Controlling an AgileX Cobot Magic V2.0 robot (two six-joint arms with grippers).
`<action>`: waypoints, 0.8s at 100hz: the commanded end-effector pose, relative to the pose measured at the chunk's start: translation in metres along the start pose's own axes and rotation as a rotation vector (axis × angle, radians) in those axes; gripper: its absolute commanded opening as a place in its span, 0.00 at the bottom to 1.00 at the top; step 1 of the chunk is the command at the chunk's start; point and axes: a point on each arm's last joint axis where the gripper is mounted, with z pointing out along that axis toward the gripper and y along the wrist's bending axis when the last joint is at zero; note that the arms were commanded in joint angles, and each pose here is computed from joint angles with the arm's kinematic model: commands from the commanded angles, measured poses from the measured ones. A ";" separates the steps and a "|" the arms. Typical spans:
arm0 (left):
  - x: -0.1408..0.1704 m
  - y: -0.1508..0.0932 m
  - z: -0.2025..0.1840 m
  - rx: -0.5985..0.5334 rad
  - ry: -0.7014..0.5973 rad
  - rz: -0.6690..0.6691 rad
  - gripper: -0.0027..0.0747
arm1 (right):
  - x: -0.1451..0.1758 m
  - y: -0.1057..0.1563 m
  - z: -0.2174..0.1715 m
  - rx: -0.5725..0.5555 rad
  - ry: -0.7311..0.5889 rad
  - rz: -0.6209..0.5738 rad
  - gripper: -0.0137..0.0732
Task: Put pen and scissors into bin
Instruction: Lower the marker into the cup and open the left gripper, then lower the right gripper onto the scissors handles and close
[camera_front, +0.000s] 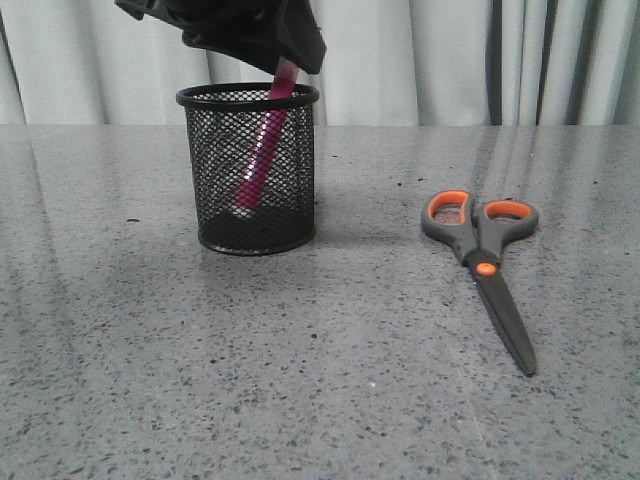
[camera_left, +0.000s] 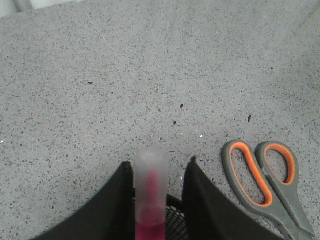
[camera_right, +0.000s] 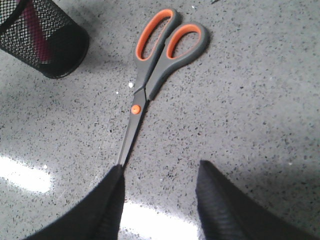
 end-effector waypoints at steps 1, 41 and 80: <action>-0.026 -0.002 -0.026 0.015 -0.146 -0.006 0.38 | -0.012 0.003 -0.006 -0.005 -0.061 -0.008 0.50; -0.050 0.037 -0.101 -0.098 -0.279 -0.065 0.37 | -0.015 0.004 -0.006 -0.010 -0.098 0.006 0.50; -0.039 0.073 -0.146 -0.247 -0.183 -0.142 0.37 | -0.025 0.007 0.012 -0.132 -0.047 0.059 0.50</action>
